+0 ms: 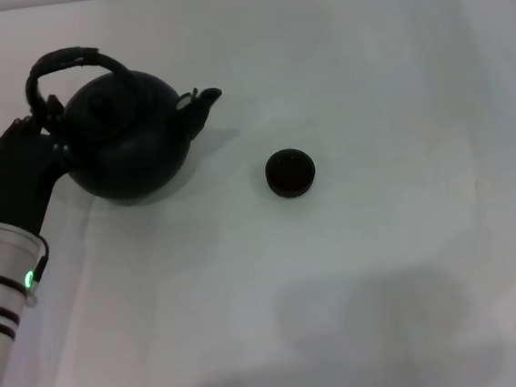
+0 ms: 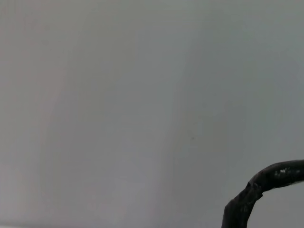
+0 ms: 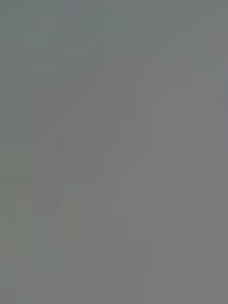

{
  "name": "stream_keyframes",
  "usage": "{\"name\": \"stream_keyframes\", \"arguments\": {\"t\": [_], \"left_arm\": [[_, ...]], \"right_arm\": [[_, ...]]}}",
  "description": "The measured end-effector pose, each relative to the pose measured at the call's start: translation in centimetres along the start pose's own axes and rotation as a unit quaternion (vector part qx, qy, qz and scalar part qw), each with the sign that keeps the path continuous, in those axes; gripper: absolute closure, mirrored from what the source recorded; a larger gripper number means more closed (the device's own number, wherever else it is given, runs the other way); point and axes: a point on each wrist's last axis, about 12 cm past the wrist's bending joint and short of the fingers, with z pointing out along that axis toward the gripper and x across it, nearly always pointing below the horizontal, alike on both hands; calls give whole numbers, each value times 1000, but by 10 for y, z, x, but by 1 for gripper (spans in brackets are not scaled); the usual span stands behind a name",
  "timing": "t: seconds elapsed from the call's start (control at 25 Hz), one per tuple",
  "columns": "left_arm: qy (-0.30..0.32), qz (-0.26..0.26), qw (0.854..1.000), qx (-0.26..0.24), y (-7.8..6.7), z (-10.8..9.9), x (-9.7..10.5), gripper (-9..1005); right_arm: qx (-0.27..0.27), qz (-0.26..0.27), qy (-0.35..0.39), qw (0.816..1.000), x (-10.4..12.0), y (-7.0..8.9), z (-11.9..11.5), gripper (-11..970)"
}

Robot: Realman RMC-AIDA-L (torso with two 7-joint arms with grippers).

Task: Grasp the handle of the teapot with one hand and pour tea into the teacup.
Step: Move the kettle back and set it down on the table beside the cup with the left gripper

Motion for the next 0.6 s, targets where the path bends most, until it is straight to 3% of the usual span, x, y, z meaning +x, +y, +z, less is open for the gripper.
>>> {"name": "stream_keyframes", "arguments": {"t": [0.2,0.6], "left_arm": [[7,-50,999,-16,15,-6,2,898],[12,-45,999,-17,17,-8,4,899]], "right_arm": [[0,1,0,1000,0,0,0,124],[-3,1,0,1000,0,3,1,123]]}}
